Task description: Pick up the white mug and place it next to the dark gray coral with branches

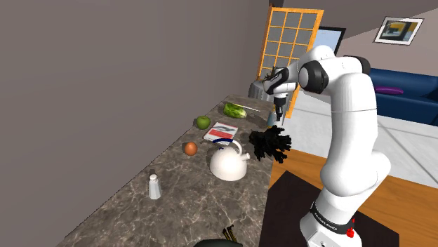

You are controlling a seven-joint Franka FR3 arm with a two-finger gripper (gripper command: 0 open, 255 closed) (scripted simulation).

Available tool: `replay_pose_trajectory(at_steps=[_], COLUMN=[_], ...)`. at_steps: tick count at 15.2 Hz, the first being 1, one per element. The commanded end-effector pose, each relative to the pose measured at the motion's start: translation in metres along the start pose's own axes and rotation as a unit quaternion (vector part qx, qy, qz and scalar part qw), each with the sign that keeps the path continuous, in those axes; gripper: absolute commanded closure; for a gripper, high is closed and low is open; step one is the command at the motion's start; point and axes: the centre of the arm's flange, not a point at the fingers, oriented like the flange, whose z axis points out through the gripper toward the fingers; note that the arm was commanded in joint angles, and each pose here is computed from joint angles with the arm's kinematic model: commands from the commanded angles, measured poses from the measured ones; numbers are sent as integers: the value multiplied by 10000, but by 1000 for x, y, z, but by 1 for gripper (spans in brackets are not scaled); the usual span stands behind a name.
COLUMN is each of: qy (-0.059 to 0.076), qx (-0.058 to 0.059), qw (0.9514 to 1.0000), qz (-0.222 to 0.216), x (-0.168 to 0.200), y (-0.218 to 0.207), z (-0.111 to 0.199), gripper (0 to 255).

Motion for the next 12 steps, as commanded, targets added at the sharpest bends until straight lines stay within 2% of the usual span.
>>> replay_pose_trajectory(at_steps=[1, 12], qy=[1, 1], qx=[-3, -3], qw=[10000, 10000], qz=[1, 1], x=[0, 10], y=[-1, -2], z=[10, 64], gripper=[255, 255])
